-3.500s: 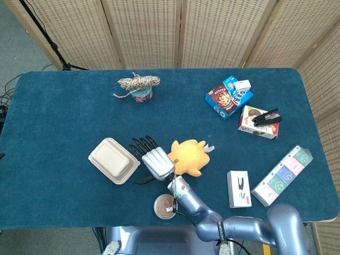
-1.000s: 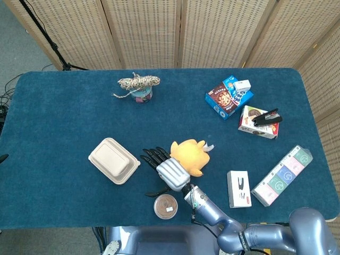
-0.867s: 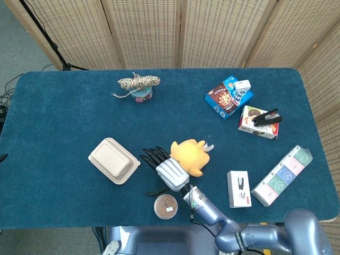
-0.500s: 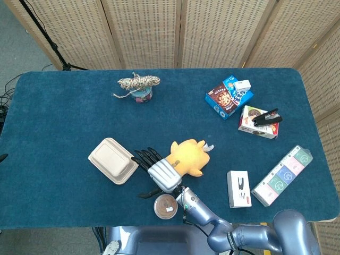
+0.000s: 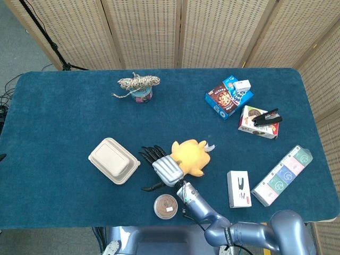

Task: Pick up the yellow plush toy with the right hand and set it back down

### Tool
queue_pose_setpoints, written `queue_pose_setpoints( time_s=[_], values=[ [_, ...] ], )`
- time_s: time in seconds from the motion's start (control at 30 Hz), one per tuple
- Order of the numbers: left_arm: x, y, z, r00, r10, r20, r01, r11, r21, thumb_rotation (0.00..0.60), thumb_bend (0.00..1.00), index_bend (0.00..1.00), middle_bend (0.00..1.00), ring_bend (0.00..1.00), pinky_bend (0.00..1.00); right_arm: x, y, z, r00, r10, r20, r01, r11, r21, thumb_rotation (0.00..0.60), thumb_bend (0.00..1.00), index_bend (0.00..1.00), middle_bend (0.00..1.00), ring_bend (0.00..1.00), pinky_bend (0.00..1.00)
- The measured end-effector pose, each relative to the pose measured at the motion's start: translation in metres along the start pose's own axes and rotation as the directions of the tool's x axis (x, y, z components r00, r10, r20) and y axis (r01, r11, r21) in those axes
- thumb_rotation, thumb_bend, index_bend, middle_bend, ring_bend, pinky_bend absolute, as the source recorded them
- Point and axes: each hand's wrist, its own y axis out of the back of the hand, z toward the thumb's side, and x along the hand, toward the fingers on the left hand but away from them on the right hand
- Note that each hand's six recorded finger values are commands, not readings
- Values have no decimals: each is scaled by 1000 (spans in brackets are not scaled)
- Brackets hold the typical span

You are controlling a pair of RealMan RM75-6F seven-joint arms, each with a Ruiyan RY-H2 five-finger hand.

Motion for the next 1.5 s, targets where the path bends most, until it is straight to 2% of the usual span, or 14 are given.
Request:
queue_pose_setpoints(
  time_s=[0.3, 0.47, 1.07, 1.3, 1.5],
  values=[
    [0, -1, 2, 1000, -2, 2, 2, 1000, 5, 600, 0, 0, 0, 0, 0, -4, 22, -25, 998, 12, 67, -4, 992, -122, 270, 0, 0, 0, 0, 0],
    [0, -2, 2, 1000, -2, 1, 2, 1000, 7, 600, 0, 0, 0, 0, 0, -3, 34, -37, 996, -1, 89, 12, 992, -126, 270, 0, 0, 0, 0, 0],
    [0, -2, 3, 1000, -2, 1, 2, 1000, 9, 600, 0, 0, 0, 0, 0, -4, 58, -70, 982, -19, 189, 50, 986, -160, 273, 0, 0, 0, 0, 0],
    [0, -3, 4, 1000, -5, 3, 5, 1000, 8, 600, 0, 0, 0, 0, 0, -1, 68, -63, 984, -62, 169, 82, 990, -114, 272, 0, 0, 0, 0, 0],
    [-1, -2, 4, 1000, -3, 5, 3, 1000, 7, 600, 0, 0, 0, 0, 0, 4, 69, -34, 993, -70, 90, 79, 991, -104, 275, 0, 0, 0, 0, 0]
  ],
)
